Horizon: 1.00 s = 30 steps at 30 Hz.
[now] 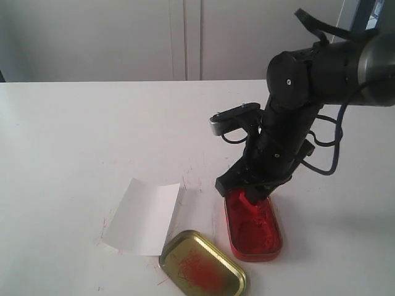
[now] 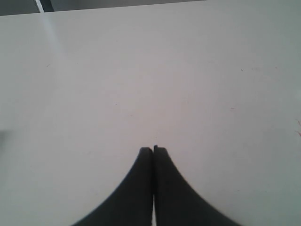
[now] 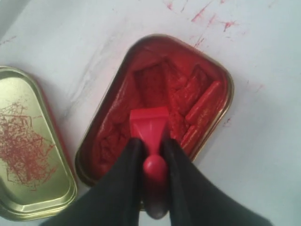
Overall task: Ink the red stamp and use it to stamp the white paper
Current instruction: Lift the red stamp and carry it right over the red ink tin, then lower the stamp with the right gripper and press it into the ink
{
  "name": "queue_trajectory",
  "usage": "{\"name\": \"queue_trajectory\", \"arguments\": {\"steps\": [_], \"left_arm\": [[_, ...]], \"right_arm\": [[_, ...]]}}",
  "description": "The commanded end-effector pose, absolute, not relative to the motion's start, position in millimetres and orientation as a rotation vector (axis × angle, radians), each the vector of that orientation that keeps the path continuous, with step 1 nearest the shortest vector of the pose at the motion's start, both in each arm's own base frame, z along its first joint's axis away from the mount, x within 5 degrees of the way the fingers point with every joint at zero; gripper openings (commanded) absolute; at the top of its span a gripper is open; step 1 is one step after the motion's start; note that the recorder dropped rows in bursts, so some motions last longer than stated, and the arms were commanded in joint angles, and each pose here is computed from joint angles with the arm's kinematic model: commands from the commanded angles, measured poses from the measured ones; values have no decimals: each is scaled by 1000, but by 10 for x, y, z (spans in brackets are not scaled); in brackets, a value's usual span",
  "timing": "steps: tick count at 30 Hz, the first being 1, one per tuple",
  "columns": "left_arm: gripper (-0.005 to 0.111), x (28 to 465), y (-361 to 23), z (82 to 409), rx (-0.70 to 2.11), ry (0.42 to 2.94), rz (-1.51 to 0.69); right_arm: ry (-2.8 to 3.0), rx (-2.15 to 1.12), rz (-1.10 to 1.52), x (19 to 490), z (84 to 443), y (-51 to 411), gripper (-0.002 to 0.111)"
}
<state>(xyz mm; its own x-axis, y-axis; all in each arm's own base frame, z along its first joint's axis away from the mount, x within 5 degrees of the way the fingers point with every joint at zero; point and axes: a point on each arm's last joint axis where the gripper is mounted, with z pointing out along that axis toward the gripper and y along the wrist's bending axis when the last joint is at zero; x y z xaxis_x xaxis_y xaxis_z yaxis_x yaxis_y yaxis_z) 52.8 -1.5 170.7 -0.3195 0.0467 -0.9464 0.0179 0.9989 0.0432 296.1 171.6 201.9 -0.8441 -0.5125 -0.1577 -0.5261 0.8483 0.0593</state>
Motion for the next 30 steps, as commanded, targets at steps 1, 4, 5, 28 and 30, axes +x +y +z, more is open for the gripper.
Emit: {"name": "queue_trajectory", "arguments": {"steps": [1,4,5,28,30], "left_arm": [[0,527,-15,1691,45,1900,28],[0,527,-15,1691,45,1900,28],[0,527,-15,1691,45,1900,28],[0,527,-15,1691,45,1900,28],[0,527,-15,1691,45,1900,28]], "right_arm": [[2882,-736,155,2984,2044,1682,0],[2885,-720,157,2992,2030,1686,0],[2888,-704,158,3001,2013,1690,0],[3018,-651,158,2910,1827,1673,0],[3035,-644,154,2841,1800,1636,0]]}}
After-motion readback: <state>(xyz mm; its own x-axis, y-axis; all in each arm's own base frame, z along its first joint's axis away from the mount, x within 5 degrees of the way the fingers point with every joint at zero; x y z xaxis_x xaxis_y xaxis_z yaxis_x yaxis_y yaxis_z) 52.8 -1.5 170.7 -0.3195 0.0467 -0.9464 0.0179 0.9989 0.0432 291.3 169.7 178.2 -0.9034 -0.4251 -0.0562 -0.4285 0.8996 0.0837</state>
